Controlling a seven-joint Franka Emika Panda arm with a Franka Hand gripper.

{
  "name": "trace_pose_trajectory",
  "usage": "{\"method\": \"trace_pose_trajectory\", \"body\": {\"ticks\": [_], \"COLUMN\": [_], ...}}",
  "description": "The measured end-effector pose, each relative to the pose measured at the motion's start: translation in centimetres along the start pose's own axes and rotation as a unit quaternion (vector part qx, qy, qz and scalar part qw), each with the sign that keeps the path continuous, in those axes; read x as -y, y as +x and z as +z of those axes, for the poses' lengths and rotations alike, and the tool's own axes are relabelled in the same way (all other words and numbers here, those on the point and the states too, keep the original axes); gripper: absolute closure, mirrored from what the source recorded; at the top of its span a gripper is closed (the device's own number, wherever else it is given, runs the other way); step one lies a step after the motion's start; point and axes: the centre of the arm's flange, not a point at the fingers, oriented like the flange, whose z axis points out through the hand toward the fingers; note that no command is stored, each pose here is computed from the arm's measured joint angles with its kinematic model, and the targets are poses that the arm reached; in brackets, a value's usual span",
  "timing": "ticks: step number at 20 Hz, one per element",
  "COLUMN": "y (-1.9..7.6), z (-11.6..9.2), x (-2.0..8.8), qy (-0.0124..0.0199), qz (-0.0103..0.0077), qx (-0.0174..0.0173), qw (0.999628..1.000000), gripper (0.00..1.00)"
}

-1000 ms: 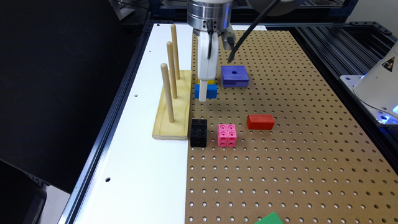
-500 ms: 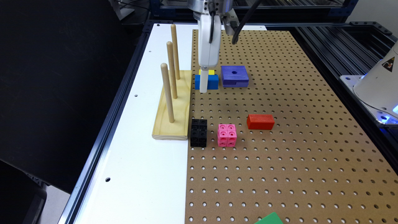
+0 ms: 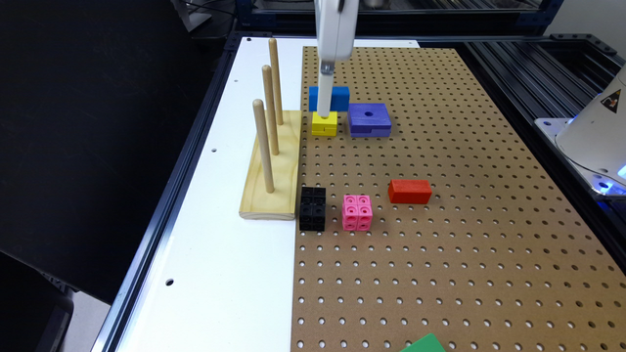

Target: Pick up narrow blue stick.

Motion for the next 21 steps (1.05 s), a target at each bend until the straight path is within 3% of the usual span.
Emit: {"method": "trace_pose_trajectory", "body": {"ticks": [21], "y": [-0.13], "z": [-0.47], "x": [-0.09], "qy": [-0.0010], "qz": [-0.0003], "qx": [0.0004], "qw": [0.999999], "gripper": [1.00]}}
